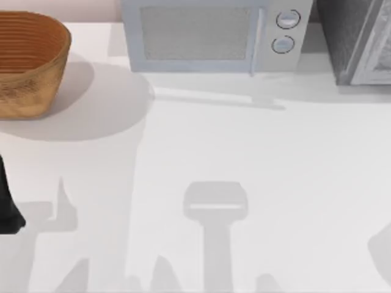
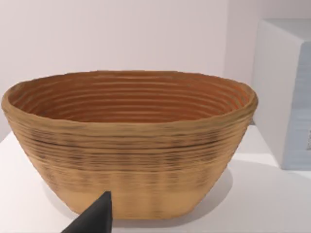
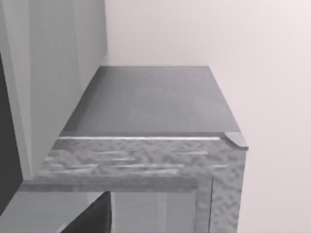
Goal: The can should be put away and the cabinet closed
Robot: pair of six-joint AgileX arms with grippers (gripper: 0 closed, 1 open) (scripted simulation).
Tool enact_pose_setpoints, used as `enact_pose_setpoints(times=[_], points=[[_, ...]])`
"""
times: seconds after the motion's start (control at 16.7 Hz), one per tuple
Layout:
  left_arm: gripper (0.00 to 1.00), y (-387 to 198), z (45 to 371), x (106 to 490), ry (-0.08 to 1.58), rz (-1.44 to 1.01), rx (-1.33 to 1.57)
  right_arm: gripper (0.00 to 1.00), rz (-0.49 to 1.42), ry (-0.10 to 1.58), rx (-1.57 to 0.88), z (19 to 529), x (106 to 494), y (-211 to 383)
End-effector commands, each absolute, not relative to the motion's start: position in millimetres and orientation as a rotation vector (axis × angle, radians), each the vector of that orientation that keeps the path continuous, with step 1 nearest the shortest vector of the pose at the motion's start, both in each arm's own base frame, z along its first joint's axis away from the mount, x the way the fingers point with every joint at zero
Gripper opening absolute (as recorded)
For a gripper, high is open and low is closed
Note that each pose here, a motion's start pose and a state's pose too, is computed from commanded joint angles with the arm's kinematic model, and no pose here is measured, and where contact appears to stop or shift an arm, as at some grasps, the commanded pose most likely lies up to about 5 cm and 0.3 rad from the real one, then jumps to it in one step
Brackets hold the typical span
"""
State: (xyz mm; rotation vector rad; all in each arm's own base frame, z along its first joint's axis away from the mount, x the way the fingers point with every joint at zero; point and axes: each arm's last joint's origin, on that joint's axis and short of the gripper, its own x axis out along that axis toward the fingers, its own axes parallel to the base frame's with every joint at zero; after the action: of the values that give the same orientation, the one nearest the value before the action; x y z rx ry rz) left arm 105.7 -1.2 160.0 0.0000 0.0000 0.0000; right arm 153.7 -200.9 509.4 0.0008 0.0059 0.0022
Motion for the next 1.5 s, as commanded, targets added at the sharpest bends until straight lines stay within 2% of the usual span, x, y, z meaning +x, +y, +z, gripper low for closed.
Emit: enact_pose_setpoints(times=[0.36,0.66,0.84,1.2,1.5], points=[[1.0,-1.2,160.0,105.7,0.0,0.0,0.0,1.0,-0.008,0.015,0.019,508.7,192.8,-178.5],[1.0,-1.2,160.0,105.7,0.0,0.0,0.0,1.0,0.007,0.013,0.012,511.7,242.8,-109.3],[1.0,-1.2,160.0,105.7,0.0,0.0,0.0,1.0,-0.006,0.012,0.015,512.2,260.0,-54.9],[1.0,-1.2,160.0,105.7,0.0,0.0,0.0,1.0,-0.003,0.019,0.011,509.4,252.3,55.8],[1.0,-1.2,160.0,105.7,0.0,0.0,0.0,1.0,0.002,0.003,0.004,510.3,227.5,96.4]])
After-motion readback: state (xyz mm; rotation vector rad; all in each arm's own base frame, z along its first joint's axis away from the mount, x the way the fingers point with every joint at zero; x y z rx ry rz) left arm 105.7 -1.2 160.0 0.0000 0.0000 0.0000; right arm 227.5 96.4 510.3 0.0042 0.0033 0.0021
